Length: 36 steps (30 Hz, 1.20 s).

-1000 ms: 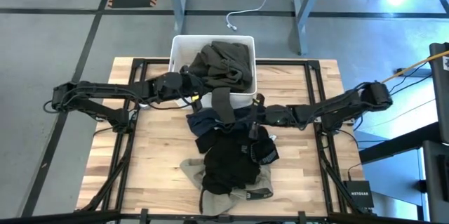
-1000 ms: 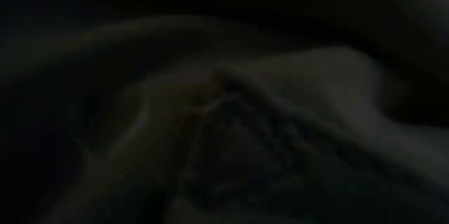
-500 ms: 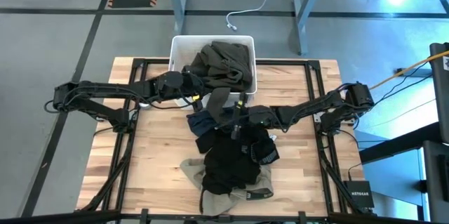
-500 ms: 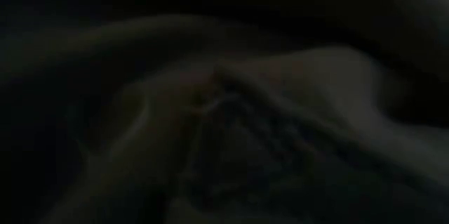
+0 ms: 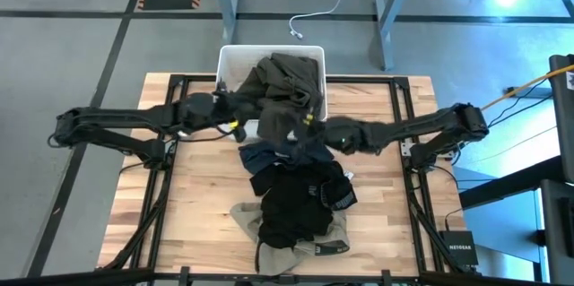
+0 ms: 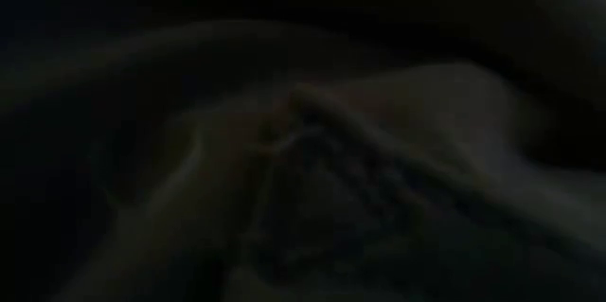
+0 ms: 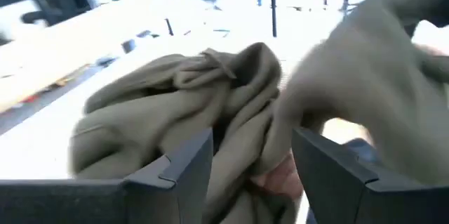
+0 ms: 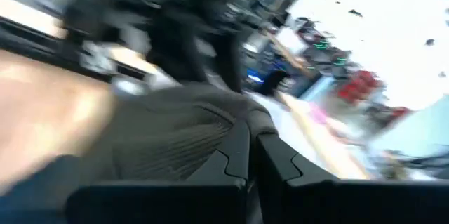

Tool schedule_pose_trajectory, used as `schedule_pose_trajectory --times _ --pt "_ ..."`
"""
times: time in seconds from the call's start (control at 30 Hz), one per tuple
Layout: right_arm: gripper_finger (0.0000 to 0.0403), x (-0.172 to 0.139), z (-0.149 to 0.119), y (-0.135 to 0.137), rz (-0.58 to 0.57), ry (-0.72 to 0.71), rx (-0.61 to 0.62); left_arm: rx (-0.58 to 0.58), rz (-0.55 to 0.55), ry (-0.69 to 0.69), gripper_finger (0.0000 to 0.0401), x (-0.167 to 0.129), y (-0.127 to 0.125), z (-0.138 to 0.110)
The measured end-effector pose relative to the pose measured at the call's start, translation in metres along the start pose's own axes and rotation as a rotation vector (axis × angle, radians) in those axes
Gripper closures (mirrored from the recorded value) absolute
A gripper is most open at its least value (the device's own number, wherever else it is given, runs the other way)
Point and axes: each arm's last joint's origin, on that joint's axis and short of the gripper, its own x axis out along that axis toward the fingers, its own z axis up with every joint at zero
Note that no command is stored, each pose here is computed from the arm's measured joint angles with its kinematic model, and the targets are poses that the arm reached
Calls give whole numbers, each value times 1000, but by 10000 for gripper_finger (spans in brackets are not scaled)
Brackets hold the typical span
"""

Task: Sort clothes
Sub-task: Put the gray jacket into the white bin, then put the black shorts into the white bin

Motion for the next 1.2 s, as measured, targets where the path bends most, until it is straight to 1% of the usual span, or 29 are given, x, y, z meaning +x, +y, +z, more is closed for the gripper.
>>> schedule_pose_trajectory --times 0.1,0.17,0.27,0.37,0.43,0.53,0.57,0.63,0.73,0.8,0.9,0.97,1.07,1.17,1.2 --pt "382 9 3 -26 -54 76 -82 -5 19 2 213 -12 2 2" --pt "380 16 0 -45 -66 121 -86 -8 13 1 213 -15 1 2" --pt "378 25 -13 -68 -79 190 -24 11 9 13 213 -13 0 1" --pt "368 31 -33 -81 -93 288 45 32 10 45 213 -8 -1 -3" --pt "351 32 -44 -85 -102 361 48 39 9 64 213 -5 -3 -6" --pt "311 28 -54 -85 -90 476 28 47 12 85 213 0 -4 -9" --pt "295 25 -54 -85 -73 518 7 48 13 90 213 2 -4 -10" --pt "263 17 -43 -85 -41 566 -23 47 15 98 213 4 -5 -11" --pt "219 0 -18 -92 17 607 -25 44 15 97 213 4 -5 -11" --pt "195 -14 0 -97 75 614 -10 44 13 96 213 4 -5 -11" --pt "169 -34 23 -106 109 614 20 44 14 97 213 4 -5 -11" --pt "160 -46 34 -109 163 613 59 44 14 96 213 4 -5 -11" --pt "158 -55 42 -100 343 577 173 44 14 97 213 4 -5 -11" --pt "158 -57 44 -75 559 534 224 44 14 97 213 4 -5 -11" --pt "158 -56 42 -64 605 519 227 44 14 97 213 4 -5 -11"
